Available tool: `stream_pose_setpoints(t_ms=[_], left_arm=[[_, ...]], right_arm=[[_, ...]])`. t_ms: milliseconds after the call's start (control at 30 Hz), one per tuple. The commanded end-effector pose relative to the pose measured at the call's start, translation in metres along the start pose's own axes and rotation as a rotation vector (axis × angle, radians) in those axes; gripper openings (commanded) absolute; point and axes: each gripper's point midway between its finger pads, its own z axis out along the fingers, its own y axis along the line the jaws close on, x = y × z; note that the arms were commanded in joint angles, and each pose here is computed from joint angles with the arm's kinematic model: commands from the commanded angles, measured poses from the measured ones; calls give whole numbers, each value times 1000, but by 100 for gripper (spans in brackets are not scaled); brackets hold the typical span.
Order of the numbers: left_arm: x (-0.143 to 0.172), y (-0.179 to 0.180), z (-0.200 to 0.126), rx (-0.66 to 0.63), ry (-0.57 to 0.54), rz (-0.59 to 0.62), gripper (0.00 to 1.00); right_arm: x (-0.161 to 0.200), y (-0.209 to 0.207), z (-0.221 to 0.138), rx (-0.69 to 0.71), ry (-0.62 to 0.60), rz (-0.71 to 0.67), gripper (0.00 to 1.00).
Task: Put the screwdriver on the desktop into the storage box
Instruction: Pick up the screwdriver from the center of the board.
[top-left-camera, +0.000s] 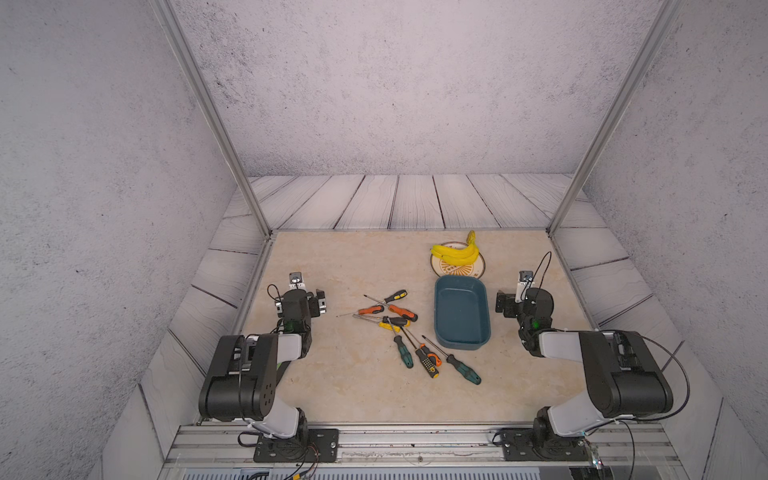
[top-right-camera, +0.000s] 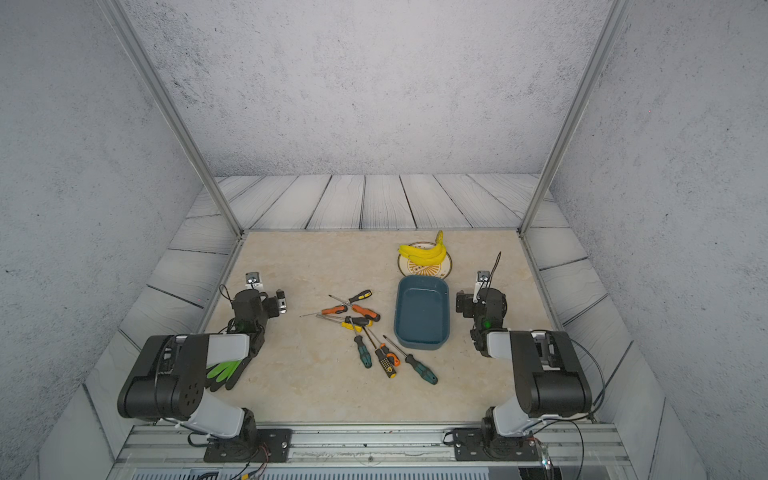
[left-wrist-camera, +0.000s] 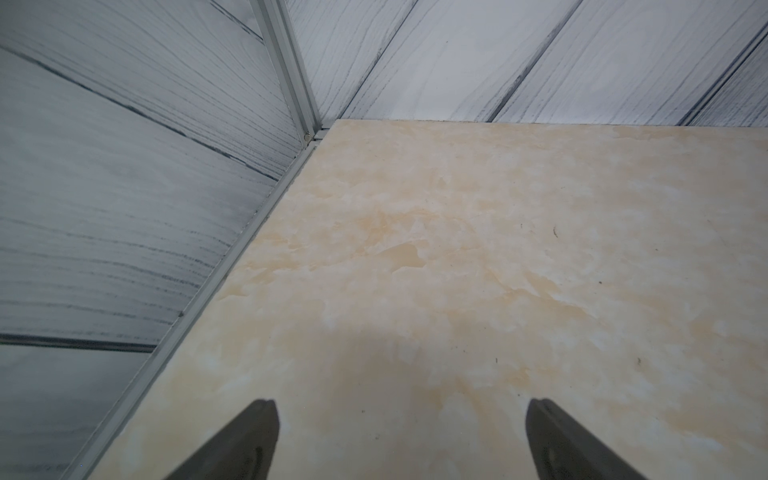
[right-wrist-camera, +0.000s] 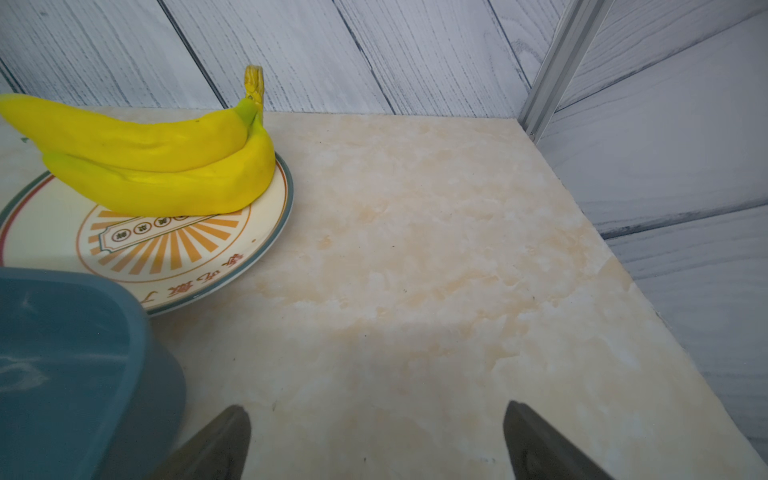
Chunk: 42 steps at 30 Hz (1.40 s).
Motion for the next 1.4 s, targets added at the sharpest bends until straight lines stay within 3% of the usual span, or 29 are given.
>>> stream_pose_setpoints(t_ms=[0,267,367,467,667,767,867,967,1033,1167,1233,1367], left_arm=[[-8,-1,0,-1,-22,2,99],[-8,-1,-1,0,-23,3,99],[-23,4,-2,-25,-42,-4,99],[-38,17,-7,-104,94,-20,99],[-73,29,-26,-163,96,-253,99],[-77,41,-45,-233,142,-480,99],[-88,22,-58,-95,206,-560,99],[-98,-6,-75,82,266,-578,99],[-99,-20,-91,166,309,-595,100],[-82,-45,-121,312,403,-611,91],[-68,-57,-135,368,459,-607,89],[-37,-77,-162,438,570,-562,89]], right_arm=[[-3,0,1,-5,-6,8,99],[-4,-1,0,-3,-10,9,99],[-18,-10,-2,51,-4,30,99],[-38,-19,-10,96,78,48,99],[-97,-17,-34,61,24,146,99],[-116,-29,-52,123,40,345,99],[-109,-39,-72,202,145,582,99],[-121,-3,-82,-21,185,587,99],[-128,18,-95,-157,190,570,93],[-124,48,-120,-338,251,601,83],[-116,64,-132,-411,311,599,77],[-89,85,-155,-469,443,539,76]])
